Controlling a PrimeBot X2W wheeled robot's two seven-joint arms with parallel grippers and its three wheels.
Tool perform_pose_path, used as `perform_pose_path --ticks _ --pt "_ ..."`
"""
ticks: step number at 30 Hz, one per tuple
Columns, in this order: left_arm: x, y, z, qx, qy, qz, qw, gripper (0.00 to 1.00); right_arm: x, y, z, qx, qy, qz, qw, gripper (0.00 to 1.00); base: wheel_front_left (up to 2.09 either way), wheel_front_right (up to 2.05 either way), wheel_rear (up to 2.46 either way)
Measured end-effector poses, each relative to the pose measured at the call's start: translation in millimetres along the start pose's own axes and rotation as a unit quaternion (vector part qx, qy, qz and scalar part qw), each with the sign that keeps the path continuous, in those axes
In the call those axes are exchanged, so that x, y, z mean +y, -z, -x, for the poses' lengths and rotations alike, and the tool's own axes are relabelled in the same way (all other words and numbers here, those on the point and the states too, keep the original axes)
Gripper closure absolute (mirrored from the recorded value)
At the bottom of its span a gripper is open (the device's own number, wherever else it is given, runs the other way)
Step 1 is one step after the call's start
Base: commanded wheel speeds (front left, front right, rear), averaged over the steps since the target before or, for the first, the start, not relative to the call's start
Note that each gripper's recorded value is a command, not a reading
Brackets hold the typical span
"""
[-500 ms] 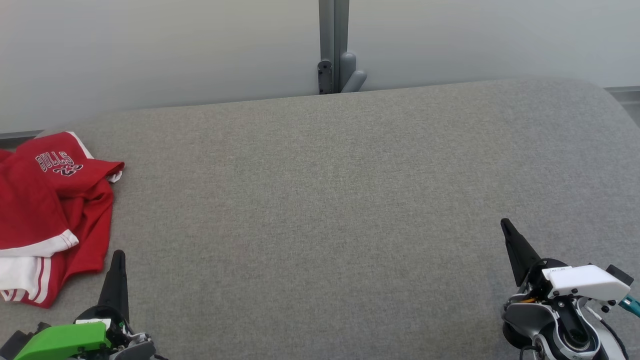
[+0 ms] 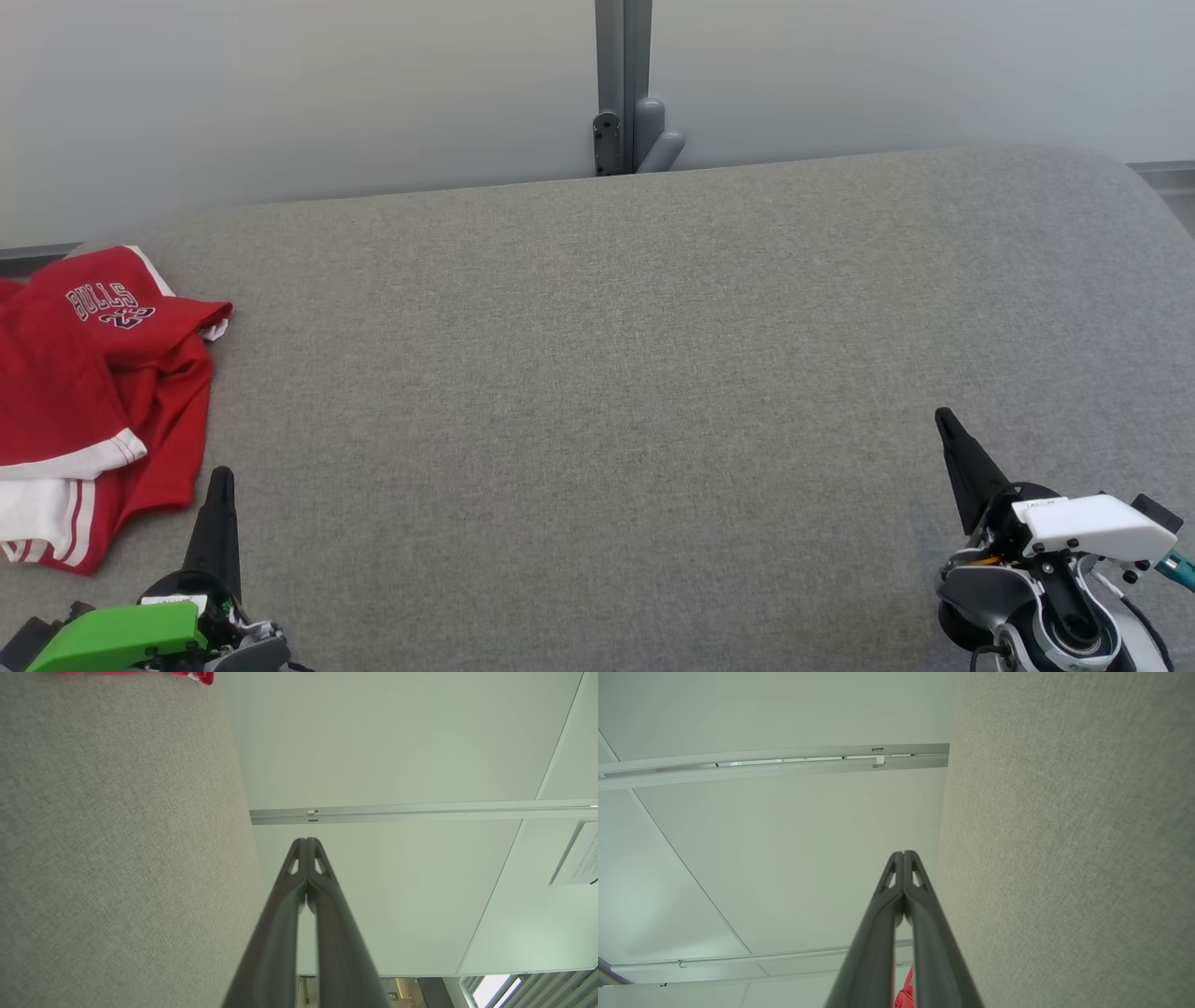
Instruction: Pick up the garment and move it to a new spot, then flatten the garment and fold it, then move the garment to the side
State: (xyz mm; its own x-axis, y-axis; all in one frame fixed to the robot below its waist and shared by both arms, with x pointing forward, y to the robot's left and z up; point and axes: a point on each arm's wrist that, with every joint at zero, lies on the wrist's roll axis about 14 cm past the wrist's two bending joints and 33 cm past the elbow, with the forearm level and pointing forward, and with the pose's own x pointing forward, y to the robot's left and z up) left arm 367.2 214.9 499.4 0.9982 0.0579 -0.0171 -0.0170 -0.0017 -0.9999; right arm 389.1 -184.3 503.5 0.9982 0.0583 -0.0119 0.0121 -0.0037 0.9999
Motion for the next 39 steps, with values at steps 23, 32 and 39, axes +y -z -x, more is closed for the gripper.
perform_pose_path --ticks 23,32,39 --pt "4 14 -3 0.007 -0.009 -0.041 0.999 0.00 -14 -6 8 -0.020 0.024 0.061 0.998 0.00 0.00 0.00 0.00" --pt "-16 22 -12 0.013 0.023 -0.151 0.988 0.00 11 -9 3 -0.024 -0.007 0.196 0.980 0.00 0.00 0.00 0.00" --pt "-28 31 -17 0.025 0.044 -0.248 0.967 0.00 25 -9 2 -0.027 -0.026 0.282 0.959 0.00 0.00 0.00 0.00"
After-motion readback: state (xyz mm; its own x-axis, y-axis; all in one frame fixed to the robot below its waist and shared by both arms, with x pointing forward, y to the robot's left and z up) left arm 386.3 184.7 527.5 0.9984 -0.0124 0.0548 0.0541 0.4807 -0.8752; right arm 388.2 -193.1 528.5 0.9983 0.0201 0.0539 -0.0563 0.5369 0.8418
